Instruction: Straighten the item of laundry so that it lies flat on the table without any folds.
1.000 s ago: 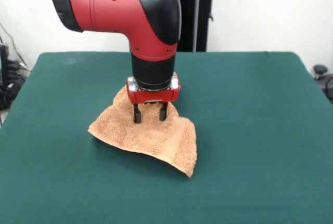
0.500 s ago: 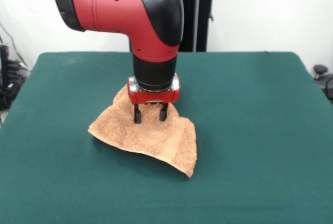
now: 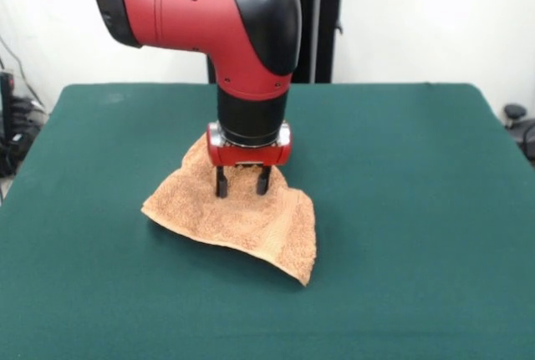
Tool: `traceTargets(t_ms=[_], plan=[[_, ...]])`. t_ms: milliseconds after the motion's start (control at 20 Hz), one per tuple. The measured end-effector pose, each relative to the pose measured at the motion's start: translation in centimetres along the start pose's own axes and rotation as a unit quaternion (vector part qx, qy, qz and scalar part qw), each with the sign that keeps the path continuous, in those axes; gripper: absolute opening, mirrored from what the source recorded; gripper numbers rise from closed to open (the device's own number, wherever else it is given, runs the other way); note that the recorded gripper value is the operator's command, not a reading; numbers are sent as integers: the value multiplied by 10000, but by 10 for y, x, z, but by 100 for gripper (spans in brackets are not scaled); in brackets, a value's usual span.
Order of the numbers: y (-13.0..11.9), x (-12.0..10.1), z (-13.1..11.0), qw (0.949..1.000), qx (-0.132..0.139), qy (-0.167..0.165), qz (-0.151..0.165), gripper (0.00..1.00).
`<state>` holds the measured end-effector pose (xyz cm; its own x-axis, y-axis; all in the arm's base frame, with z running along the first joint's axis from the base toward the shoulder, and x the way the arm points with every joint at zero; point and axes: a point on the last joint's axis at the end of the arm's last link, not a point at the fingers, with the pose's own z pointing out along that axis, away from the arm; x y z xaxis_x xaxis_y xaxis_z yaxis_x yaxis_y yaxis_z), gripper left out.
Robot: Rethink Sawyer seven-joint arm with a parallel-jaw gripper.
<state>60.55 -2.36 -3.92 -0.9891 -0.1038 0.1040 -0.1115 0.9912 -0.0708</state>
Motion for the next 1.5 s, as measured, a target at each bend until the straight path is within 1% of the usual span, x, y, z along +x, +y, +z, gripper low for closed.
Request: traceTargets(t_ms=[350,700,1500], plan=[[3,1,-1,10000,84,-21,-29,100],[2,1,-1,10000,77,-7,34,100],[2,1,-1,10000,91,-17,33,100]])
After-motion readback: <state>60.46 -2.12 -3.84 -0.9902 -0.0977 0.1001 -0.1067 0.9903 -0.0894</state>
